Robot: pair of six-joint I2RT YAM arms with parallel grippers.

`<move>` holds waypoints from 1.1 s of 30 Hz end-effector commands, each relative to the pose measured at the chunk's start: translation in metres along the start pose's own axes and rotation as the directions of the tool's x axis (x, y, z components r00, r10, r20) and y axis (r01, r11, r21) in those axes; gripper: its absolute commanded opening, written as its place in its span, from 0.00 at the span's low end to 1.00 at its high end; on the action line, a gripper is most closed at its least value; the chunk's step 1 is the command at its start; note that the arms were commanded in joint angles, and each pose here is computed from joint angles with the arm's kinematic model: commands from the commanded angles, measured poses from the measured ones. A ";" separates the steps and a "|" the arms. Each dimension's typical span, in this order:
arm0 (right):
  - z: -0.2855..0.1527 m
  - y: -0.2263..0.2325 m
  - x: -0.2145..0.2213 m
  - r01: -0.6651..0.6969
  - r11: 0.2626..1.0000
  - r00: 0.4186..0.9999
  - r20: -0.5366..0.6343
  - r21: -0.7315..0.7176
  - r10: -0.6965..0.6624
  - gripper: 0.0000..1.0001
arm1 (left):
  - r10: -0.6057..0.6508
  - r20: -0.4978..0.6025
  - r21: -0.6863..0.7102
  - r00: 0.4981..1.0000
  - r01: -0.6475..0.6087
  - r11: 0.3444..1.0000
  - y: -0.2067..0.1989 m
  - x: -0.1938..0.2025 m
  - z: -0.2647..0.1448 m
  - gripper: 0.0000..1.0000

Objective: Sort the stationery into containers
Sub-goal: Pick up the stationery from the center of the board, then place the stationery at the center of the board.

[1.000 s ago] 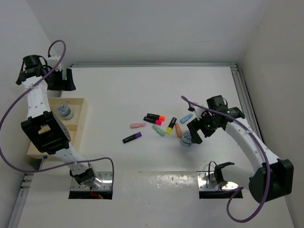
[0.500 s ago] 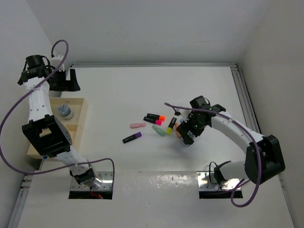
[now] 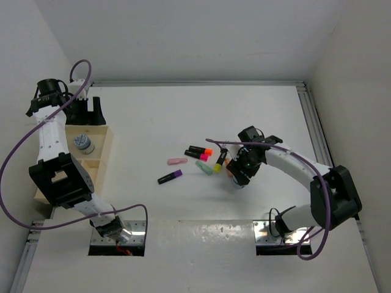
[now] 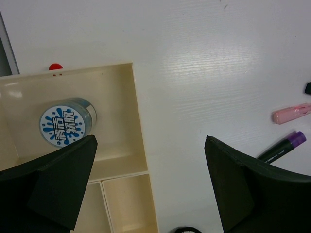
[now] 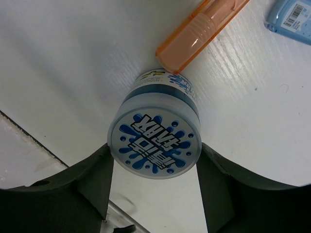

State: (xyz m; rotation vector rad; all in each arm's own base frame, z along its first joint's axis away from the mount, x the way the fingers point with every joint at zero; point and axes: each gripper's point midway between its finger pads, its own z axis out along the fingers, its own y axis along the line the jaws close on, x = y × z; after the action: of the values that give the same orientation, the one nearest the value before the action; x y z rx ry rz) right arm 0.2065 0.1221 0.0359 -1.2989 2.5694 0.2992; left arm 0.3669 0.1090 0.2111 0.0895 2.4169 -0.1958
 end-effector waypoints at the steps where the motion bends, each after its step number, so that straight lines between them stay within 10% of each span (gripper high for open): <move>1: 0.000 -0.017 -0.021 0.050 0.996 0.998 0.024 0.070 -0.051 0.41 | 0.030 0.061 -0.008 0.998 -0.030 1.000 -0.005 -0.013 -0.013 1.00; 16: -0.108 0.023 -0.230 0.161 0.987 0.914 0.381 -0.014 -0.144 0.09 | 0.042 0.113 0.070 0.993 -0.050 0.996 -0.026 -0.013 -0.034 1.00; 24: -0.040 0.035 -0.354 0.195 0.980 0.867 0.472 -0.026 -0.160 0.07 | 0.023 0.187 0.131 0.982 -0.049 0.990 -0.049 -0.002 -0.058 1.00; 33: 0.066 0.049 -0.365 0.271 0.963 0.864 0.438 0.013 -0.249 0.08 | 0.033 0.181 0.086 0.983 -0.050 0.995 -0.058 0.025 -0.073 1.00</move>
State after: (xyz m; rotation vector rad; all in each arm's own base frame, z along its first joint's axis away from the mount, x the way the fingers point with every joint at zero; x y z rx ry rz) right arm 0.3667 0.4181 0.0450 -1.4405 2.1972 0.5177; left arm 0.3034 0.0665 0.2476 0.1327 2.2551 -0.3051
